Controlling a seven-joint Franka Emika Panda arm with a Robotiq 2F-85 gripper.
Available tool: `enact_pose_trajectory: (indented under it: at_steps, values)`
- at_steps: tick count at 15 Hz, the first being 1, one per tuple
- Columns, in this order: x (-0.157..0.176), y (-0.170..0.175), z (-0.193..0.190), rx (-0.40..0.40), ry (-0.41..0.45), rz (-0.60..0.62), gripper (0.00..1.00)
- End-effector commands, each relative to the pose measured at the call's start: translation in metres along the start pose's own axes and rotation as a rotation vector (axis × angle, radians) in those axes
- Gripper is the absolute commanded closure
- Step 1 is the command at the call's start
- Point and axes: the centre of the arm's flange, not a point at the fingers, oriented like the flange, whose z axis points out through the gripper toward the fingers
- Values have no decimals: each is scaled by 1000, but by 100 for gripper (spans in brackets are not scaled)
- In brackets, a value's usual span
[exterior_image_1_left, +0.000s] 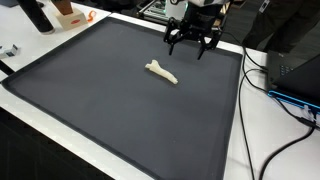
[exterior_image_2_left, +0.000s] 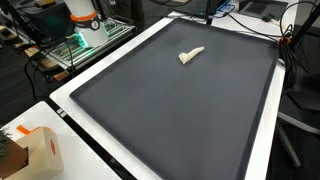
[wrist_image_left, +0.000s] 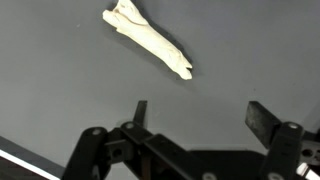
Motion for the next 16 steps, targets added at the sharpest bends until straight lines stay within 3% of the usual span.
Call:
enact_pose_trajectory:
  at_steps: [1,10,16]
  values:
    - [-1,-20,27,-86,9,-106,0]
    - [-12,-53,71,-236,-15,-214,0]
    - [-10,-57,85,-255,46,-141,0]
